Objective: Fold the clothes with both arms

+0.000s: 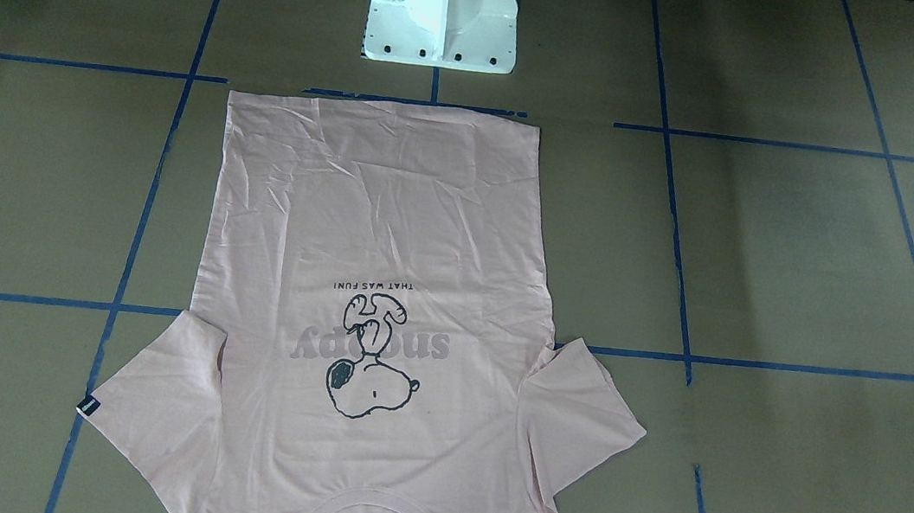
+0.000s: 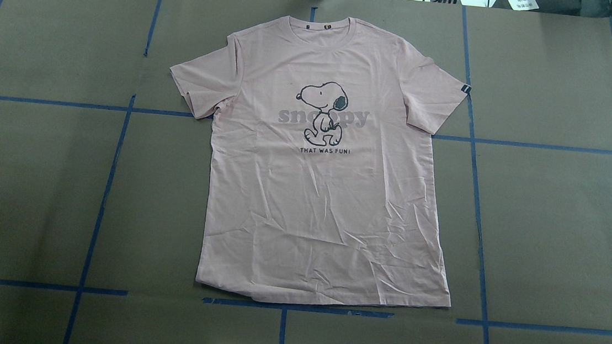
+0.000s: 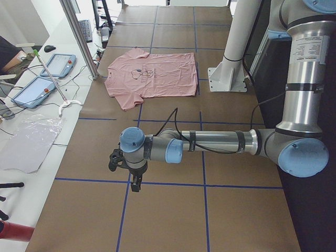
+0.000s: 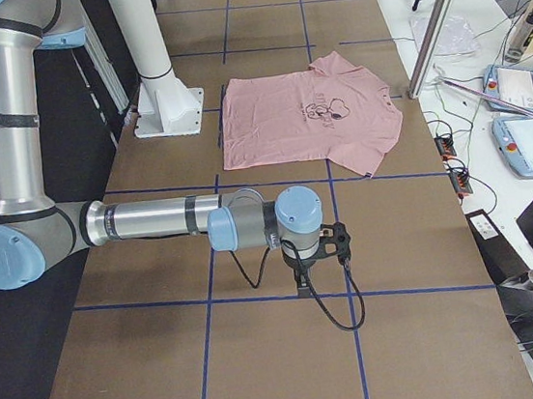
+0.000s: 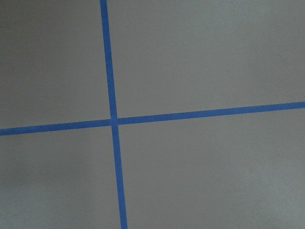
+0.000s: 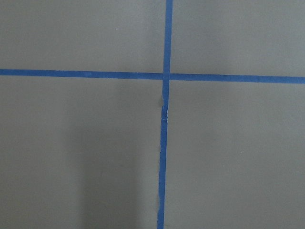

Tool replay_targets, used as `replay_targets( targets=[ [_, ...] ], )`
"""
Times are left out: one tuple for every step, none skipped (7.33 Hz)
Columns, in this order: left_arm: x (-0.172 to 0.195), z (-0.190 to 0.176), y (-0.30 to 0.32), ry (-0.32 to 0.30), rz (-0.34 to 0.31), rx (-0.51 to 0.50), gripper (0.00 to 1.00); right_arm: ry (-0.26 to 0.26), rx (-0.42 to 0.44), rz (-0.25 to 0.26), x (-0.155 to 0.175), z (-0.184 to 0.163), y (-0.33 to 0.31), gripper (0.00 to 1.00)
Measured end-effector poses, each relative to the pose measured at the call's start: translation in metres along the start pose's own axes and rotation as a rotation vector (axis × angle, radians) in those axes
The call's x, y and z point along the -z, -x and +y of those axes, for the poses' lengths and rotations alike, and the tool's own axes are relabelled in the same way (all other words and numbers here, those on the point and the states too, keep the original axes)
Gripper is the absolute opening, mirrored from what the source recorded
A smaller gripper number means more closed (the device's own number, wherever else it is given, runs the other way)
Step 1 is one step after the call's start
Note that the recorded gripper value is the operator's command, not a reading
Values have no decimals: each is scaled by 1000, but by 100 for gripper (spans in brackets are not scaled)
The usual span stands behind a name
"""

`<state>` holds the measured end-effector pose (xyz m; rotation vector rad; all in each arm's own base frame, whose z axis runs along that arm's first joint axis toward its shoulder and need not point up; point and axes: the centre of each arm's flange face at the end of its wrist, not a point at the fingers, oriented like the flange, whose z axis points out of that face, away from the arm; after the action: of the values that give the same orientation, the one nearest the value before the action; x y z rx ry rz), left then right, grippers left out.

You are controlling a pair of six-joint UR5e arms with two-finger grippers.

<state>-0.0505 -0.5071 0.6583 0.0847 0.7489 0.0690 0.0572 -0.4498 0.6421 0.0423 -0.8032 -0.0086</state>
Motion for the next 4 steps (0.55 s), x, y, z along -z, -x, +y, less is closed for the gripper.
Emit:
replay_targets(
  targets=[
    [0,0,0,0,0,0,100,-2,0,-1,1,-1,1,100],
    [1,-2,-1,-4,3,-4,100,-11,4,-5,5,-4,6,100],
    [5,-7,-5,-16,11,-15,100,-26,15,-11,12,-15,14,100],
    [14,-21,-15,-38,21,-33,100,-42,36,-17,19,-29,26,100]
  ],
)
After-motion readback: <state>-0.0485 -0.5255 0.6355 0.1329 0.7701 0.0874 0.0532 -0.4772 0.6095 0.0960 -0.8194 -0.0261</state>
